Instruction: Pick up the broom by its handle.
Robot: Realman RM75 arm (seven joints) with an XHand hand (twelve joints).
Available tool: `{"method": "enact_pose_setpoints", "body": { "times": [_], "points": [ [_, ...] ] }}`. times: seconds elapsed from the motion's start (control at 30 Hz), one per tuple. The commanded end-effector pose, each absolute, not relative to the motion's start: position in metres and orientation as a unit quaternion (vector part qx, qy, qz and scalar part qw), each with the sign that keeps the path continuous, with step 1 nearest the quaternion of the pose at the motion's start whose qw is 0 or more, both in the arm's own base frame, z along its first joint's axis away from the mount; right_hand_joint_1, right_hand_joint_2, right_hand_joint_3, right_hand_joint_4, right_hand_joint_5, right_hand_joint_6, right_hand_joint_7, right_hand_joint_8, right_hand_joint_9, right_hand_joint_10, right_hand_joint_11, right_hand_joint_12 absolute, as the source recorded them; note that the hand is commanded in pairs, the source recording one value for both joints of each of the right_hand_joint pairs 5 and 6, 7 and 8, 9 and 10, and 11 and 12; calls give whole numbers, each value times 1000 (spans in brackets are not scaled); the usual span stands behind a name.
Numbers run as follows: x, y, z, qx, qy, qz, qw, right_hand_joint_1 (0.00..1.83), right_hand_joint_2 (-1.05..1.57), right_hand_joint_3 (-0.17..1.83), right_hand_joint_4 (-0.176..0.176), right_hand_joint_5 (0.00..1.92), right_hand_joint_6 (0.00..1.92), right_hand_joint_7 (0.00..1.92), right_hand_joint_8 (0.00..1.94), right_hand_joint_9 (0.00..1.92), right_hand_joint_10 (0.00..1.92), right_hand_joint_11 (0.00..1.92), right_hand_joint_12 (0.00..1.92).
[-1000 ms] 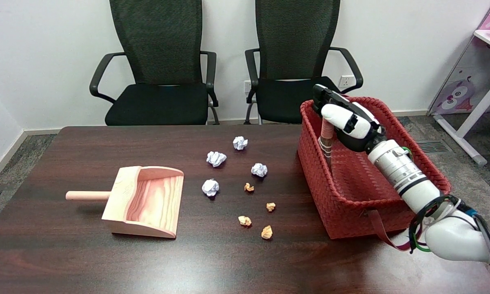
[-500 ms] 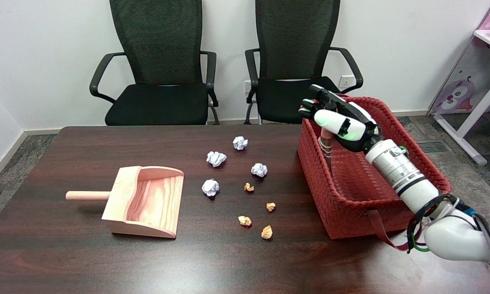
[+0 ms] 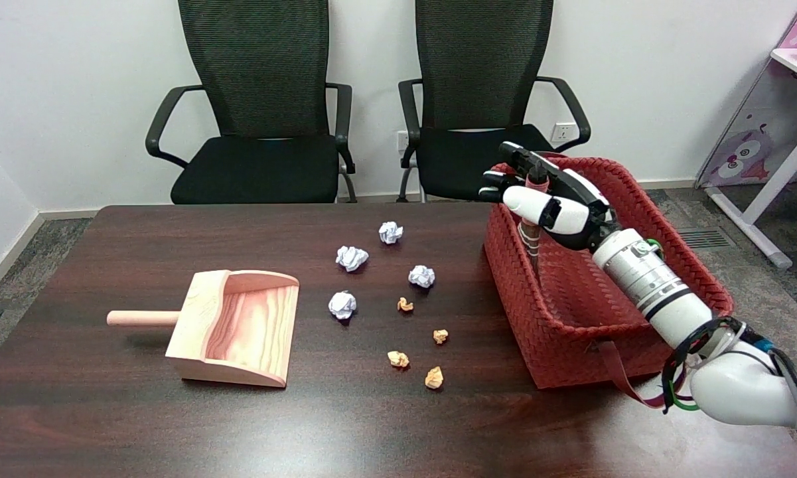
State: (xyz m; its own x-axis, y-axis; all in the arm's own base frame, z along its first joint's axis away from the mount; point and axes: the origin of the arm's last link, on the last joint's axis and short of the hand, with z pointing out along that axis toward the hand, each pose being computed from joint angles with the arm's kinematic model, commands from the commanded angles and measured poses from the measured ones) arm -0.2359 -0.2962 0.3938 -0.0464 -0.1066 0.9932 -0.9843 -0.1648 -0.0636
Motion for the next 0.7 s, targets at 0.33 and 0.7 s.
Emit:
{"method": "enact_pose_setpoints", "body": {
  "times": [0.33, 0.7],
  "points": [
    [-238, -296, 395, 559, -487, 519, 426, 1064, 328, 982, -176, 333, 333, 333, 333, 956, 956, 1436, 1436],
    [-240, -296, 397, 558, -484, 519, 429, 1063, 395, 950, -176, 847, 847, 847, 847, 1072, 1072, 1522, 1522]
  ]
}}
